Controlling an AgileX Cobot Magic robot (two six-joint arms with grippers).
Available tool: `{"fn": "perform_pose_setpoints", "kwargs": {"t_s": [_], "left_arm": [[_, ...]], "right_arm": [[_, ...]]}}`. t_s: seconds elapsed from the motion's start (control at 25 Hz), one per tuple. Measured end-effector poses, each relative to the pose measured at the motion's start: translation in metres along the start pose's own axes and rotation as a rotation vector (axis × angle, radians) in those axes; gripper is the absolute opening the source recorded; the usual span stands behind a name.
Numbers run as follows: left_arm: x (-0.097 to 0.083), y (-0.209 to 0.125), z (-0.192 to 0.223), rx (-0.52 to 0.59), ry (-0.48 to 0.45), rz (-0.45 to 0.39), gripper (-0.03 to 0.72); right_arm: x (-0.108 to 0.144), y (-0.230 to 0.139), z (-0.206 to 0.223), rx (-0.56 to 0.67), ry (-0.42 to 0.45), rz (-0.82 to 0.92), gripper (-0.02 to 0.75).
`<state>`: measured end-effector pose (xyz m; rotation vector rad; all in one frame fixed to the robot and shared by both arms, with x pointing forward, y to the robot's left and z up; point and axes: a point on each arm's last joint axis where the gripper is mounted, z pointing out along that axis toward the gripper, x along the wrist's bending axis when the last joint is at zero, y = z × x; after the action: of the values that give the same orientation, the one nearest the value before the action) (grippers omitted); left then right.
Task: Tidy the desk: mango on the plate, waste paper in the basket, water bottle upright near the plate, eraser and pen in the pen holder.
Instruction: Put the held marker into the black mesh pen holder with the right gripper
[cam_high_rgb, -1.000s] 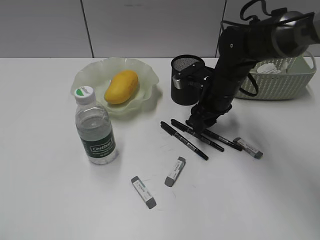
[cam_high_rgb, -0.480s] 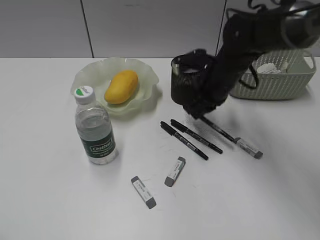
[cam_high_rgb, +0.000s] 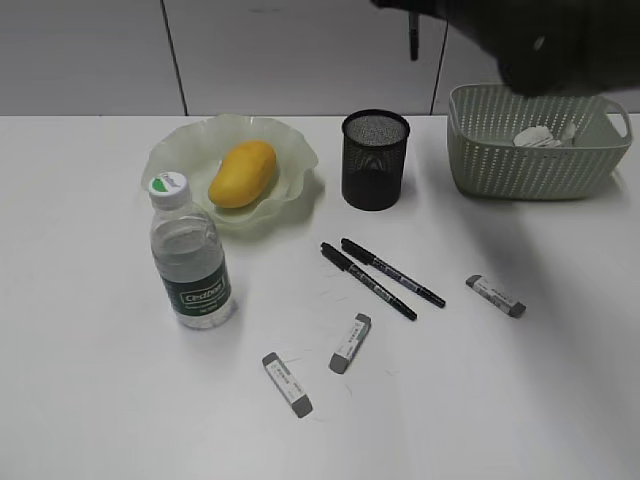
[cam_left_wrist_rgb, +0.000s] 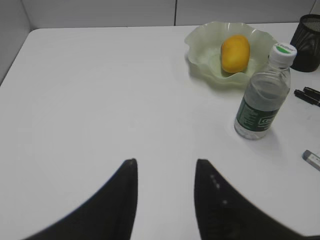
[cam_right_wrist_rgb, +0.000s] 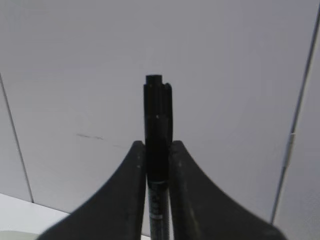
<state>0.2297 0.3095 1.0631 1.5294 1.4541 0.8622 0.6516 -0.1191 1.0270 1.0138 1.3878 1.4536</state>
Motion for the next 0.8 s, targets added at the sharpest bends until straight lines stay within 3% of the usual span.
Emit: {"fn": "perform_pose_setpoints", "kwargs": {"t_s": [0.2,0.4,0.48,0.64,0.8], "left_arm": [[0.000,0.000,0.000,0.000,0.000,0.000,0.241],[0.000,0.000,0.000,0.000,0.000,0.000,0.237],[0.000,0.000,0.000,0.000,0.000,0.000,0.237],[0.000,0.000,0.000,0.000,0.000,0.000,0.237],[0.000,0.000,0.000,0.000,0.000,0.000,0.237]], "right_arm": [[0.010,-0.073,0.012,0.022,0.081,0.006,0.113],[0.011,-0.099,0.012,0.092,0.087,0.023,0.117],[0.011,-0.100,0.011,0.118,0.087,0.026,0.195],[0.011,-0.101,0.009,0.245,0.090,0.026,0.448],[0.010,-0.054,-0.003,0.354,0.104,0.019,0.498]]}}
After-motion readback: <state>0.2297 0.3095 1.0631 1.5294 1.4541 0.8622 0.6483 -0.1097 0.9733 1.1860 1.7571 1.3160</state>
